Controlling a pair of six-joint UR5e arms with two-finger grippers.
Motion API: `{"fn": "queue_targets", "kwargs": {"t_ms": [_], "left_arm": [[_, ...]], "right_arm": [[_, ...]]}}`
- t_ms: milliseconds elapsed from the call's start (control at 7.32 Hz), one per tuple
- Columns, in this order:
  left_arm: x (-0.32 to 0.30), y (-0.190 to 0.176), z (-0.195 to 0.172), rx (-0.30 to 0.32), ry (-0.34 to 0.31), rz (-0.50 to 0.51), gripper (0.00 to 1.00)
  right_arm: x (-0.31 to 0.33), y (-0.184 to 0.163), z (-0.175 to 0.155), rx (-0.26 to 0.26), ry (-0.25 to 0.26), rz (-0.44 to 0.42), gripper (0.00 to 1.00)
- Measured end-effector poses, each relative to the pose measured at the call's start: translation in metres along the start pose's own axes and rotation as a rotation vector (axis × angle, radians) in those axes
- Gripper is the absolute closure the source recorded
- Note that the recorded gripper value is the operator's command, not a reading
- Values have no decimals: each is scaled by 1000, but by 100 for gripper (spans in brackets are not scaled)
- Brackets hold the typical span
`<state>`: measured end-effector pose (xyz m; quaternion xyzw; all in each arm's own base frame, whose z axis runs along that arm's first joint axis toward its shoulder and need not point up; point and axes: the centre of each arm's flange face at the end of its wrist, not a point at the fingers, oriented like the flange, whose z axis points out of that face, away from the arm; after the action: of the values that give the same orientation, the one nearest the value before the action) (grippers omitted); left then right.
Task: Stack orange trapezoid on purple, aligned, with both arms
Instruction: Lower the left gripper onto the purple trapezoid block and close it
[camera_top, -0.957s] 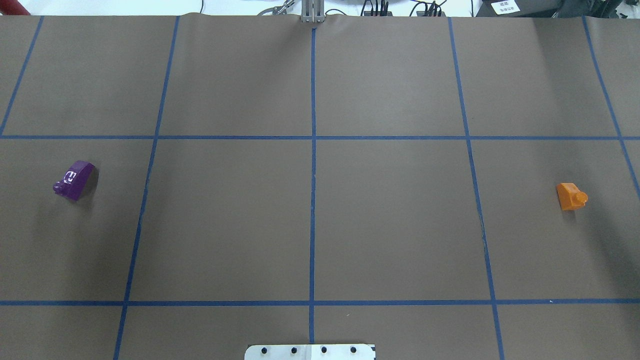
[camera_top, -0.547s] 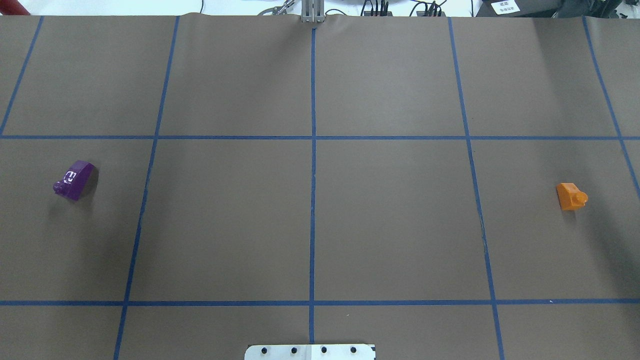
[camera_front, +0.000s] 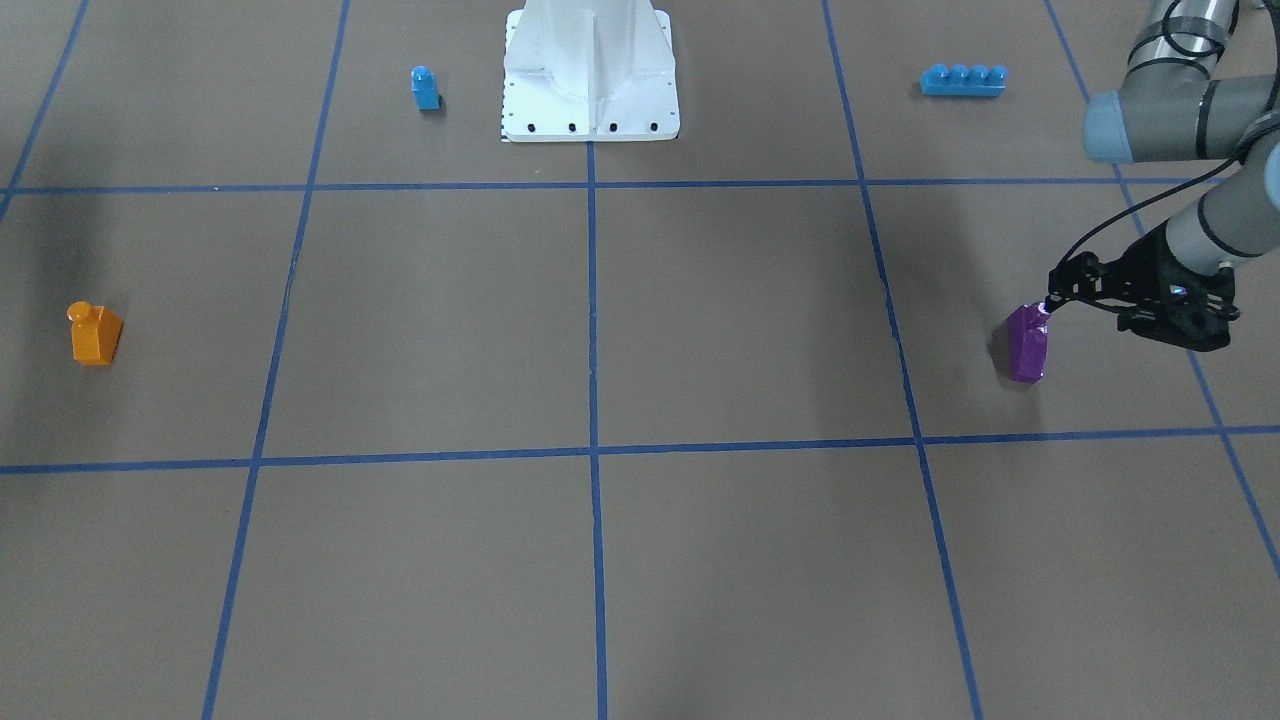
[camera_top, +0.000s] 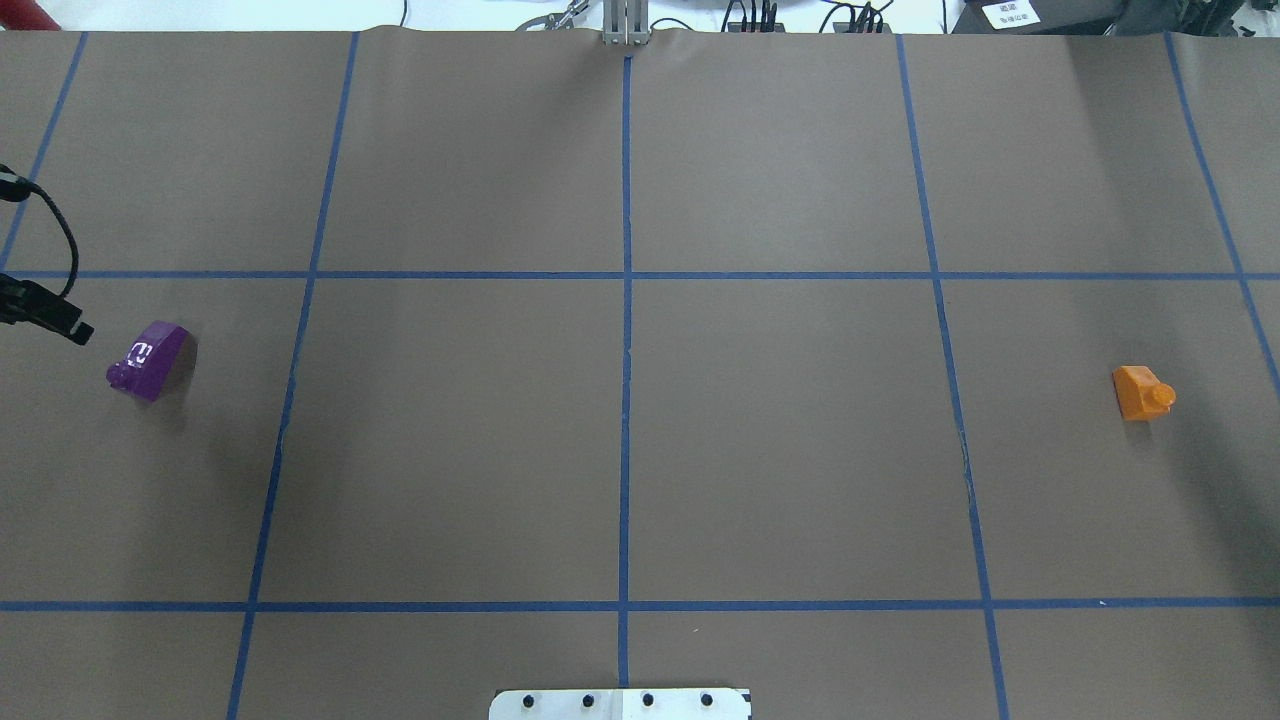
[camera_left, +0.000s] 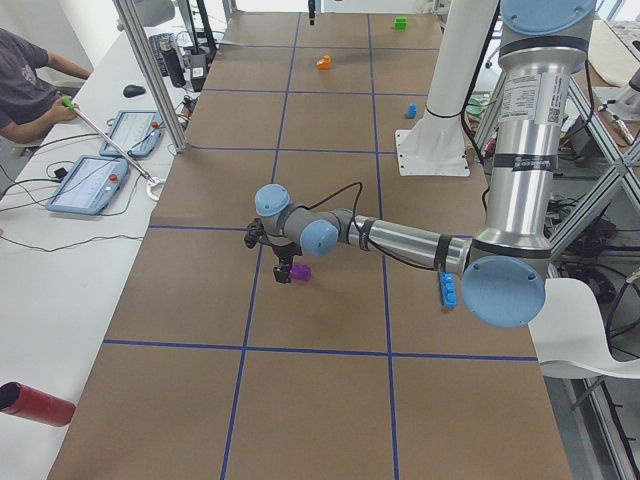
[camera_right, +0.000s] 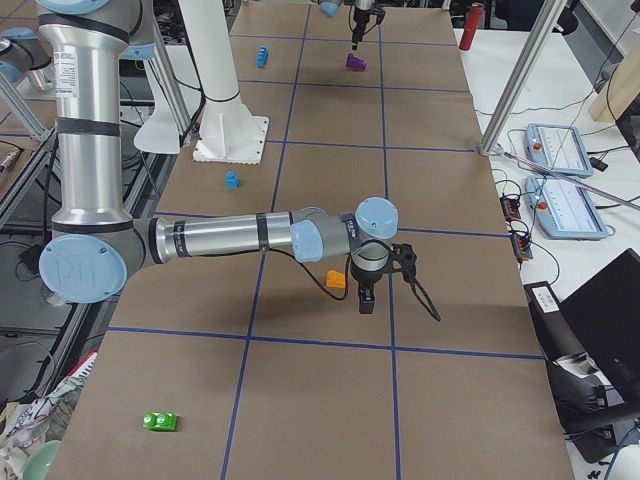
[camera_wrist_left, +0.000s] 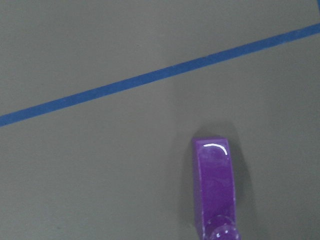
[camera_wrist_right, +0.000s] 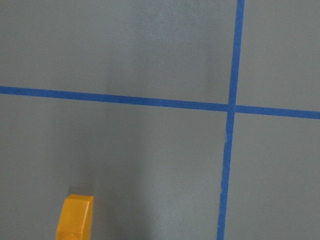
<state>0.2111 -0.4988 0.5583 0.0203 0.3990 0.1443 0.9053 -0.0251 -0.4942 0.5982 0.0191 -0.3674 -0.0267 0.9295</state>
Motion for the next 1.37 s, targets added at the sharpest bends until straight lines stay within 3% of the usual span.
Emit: {"fn": "queue_targets", "kwargs": {"t_ms": [273, 683, 957, 1093, 1230, 1366], "left_arm": [[18, -4, 20, -21, -16, -1, 2], [26, -5, 41, -49, -31, -7, 13], [22, -4, 48, -62, -36, -16, 46], [22, -3, 49, -65, -36, -19, 81], [22, -3, 50, -66, -35, -20, 100], [22, -3, 49, -67, -33, -22, 100]], "right_arm": [[0, 0, 0, 2, -1, -5, 0], [-1, 0, 0, 3, -1, -9, 0], [-1, 0, 0, 3, -1, -10, 0], [-1, 0, 0, 2, -1, -10, 0], [-1, 0, 0, 2, -1, -10, 0], [-1, 0, 0, 2, -1, -10, 0]]}}
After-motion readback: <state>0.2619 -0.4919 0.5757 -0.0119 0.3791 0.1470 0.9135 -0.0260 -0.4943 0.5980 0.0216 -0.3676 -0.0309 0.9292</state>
